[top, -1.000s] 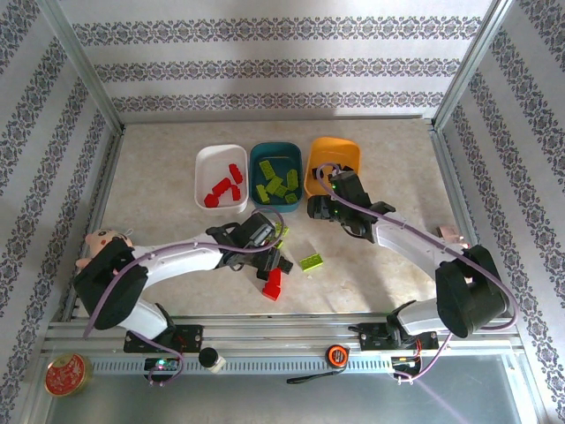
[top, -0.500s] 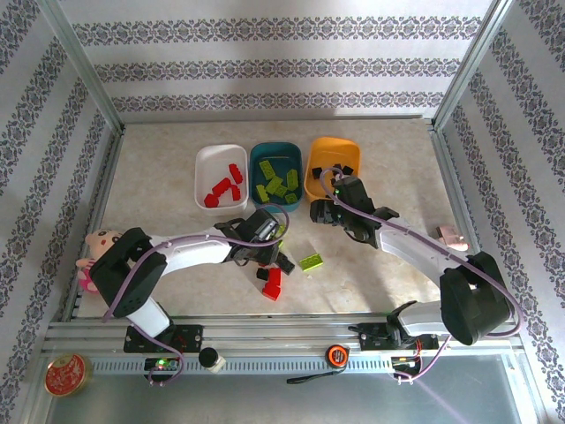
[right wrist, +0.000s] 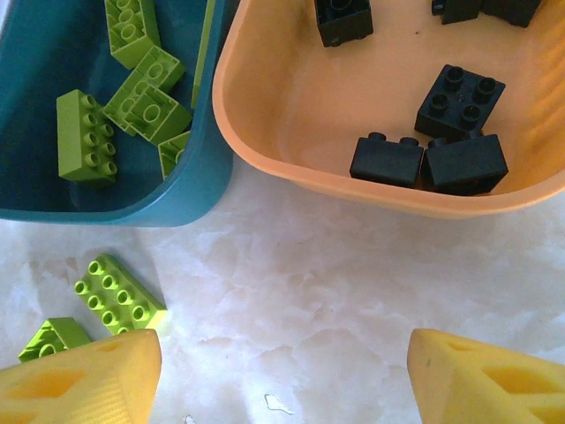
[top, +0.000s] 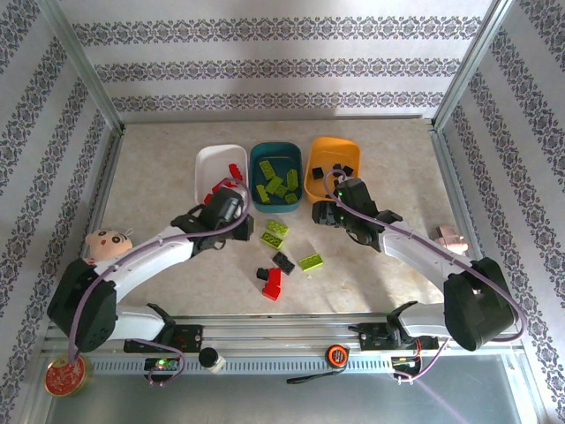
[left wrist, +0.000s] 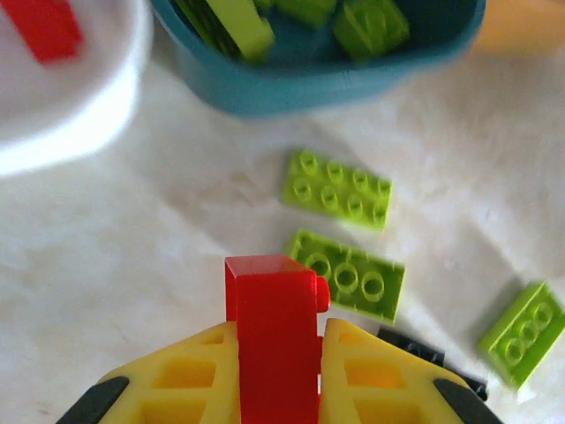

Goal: Sort the legos into containers by color
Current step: Pick up the lego from the middle-left of the table, then place the lego in the container.

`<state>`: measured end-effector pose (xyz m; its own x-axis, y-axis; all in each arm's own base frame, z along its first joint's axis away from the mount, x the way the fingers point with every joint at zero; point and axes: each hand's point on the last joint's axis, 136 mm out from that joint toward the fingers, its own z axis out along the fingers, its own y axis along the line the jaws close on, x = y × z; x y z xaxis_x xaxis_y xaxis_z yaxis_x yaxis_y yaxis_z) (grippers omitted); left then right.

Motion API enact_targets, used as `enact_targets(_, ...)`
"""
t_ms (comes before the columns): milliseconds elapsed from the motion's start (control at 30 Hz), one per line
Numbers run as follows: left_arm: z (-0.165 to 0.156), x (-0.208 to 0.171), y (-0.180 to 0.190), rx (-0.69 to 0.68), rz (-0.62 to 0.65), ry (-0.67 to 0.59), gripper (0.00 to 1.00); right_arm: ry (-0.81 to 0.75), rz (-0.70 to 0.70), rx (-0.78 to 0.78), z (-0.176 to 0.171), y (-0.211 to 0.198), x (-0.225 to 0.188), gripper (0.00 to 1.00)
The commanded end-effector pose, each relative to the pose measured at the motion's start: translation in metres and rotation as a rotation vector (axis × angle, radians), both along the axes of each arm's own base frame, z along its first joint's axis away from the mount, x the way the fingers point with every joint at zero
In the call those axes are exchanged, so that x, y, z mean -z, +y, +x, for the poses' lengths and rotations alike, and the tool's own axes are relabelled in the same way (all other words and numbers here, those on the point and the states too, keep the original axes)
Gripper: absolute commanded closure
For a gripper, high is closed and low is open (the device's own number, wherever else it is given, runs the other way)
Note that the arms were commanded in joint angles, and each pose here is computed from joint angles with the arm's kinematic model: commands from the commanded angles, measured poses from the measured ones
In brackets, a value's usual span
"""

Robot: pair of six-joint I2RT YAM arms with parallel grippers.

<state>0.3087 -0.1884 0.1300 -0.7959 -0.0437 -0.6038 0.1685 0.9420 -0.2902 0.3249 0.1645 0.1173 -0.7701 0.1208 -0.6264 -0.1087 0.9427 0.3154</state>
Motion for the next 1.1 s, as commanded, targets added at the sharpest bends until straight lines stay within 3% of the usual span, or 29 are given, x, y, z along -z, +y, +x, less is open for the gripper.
enact_targets(0,0.034,-0.034,0.024,-0.123,-0.020,-0.100,0.83,-0.015,0.033,0.017,-0.001,-0.002,-0.004,0.26)
enact_targets(133,0.082,-0.047,0.049,-0.238,-0.016,-0.150,0.84,-0.008,0.032,0.015,-0.004,-0.002,-0.001,0.26)
enact_targets(333,0.141,-0.030,0.085,-0.353,-0.010,-0.111,0.85,-0.001,0.032,0.002,-0.015,-0.003,0.000,0.26)
enact_targets(533,0.177,-0.011,0.105,-0.392,0.020,-0.059,0.83,0.001,0.041,-0.026,-0.036,-0.001,0.003,0.25)
enact_targets(600,0.184,-0.007,0.107,-0.392,0.037,-0.041,0.75,-0.002,0.046,-0.038,-0.042,0.000,0.003,0.25)
enact_targets(733,0.190,-0.020,0.103,-0.382,0.005,-0.051,0.48,0.013,0.060,-0.083,-0.055,0.007,0.005,0.24)
enact_targets(900,0.179,-0.062,0.091,-0.354,-0.100,-0.125,0.32,0.031,0.068,-0.144,-0.064,0.017,0.009,0.24)
enact_targets(1067,0.139,-0.090,0.068,-0.295,-0.232,-0.180,0.16,0.062,0.038,-0.211,-0.070,0.033,0.018,0.23)
